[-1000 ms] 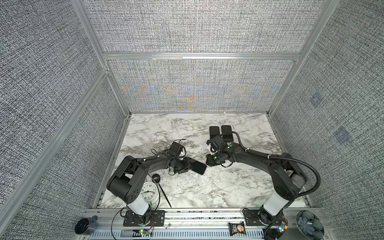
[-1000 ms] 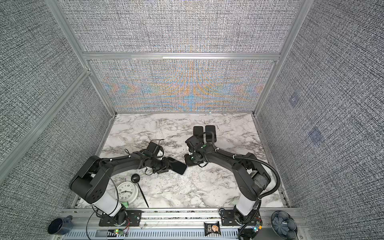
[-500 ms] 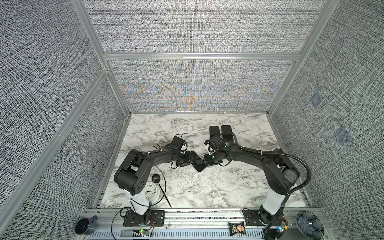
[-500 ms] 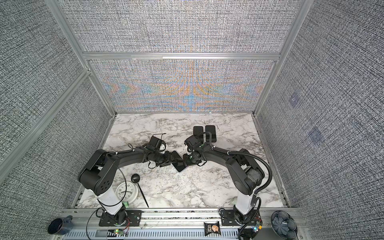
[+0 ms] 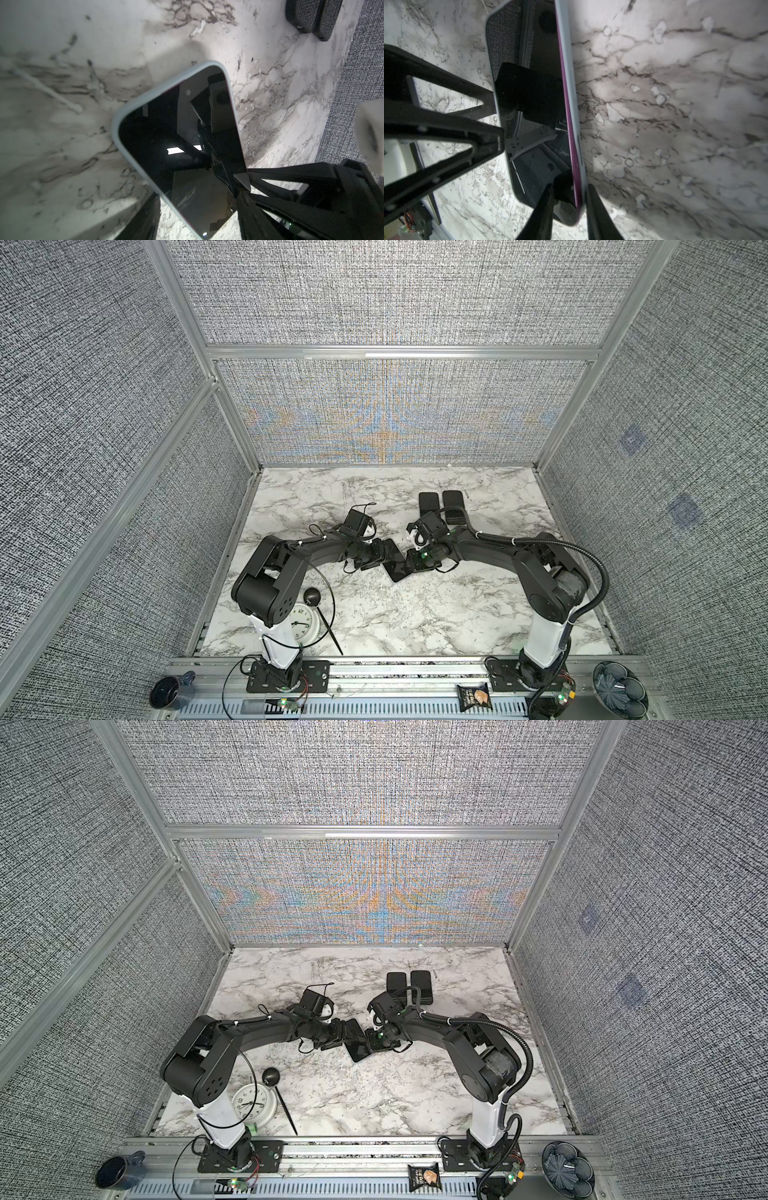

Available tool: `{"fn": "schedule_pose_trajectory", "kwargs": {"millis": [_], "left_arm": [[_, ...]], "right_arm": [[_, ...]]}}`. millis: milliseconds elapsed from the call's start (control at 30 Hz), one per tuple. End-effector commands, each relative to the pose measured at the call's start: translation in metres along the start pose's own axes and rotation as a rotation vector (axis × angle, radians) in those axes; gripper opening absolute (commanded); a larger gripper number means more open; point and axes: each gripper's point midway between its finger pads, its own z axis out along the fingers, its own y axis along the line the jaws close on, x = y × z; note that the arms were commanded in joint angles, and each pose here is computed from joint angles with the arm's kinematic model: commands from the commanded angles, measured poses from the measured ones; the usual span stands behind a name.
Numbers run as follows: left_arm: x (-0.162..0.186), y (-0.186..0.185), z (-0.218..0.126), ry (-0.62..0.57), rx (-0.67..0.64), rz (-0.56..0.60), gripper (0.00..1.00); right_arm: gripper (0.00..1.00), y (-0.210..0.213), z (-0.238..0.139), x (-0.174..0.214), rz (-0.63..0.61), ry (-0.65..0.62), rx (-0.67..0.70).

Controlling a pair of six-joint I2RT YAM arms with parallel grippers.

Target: Put the phone into the phone case

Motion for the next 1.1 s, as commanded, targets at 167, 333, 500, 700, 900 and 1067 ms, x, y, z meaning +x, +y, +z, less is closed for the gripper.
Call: {"fn": "schedule_pose_trajectory", "kwargs": {"millis": [167,333,500,700,900,1067], "left_arm": [[0.033,0.012,-0.006,0.063,-0.015,-0.080,0.62],[0.044,0.017,-0.009,0.069,-0.020,-0.106,0.62],[0.043,0.014,-0.006,0.080,-0.022,-0.101,0.60],[0.048,0.020,-0.005,0.090,-0.044,-0.095,0.59],[0.051,0.021,-0.002,0.099,-0.062,-0.088,0.57],[0.049,0.023,-0.003,0.098,-0.094,-0.079,0.54]], "right_arm": [[0.28,0.012,-0.002,0.020,0.033,0.037,-0.054],[0.27,0.023,-0.001,0.027,0.051,0.040,-0.090],[0.25,0.029,-0.001,0.037,0.066,0.069,-0.077],[0.25,0.023,-0.019,0.032,0.118,0.001,-0.015],[0.23,0.024,-0.018,0.026,0.127,-0.016,0.011],[0.22,0.024,-0.014,0.022,0.118,-0.010,0.020]]}}
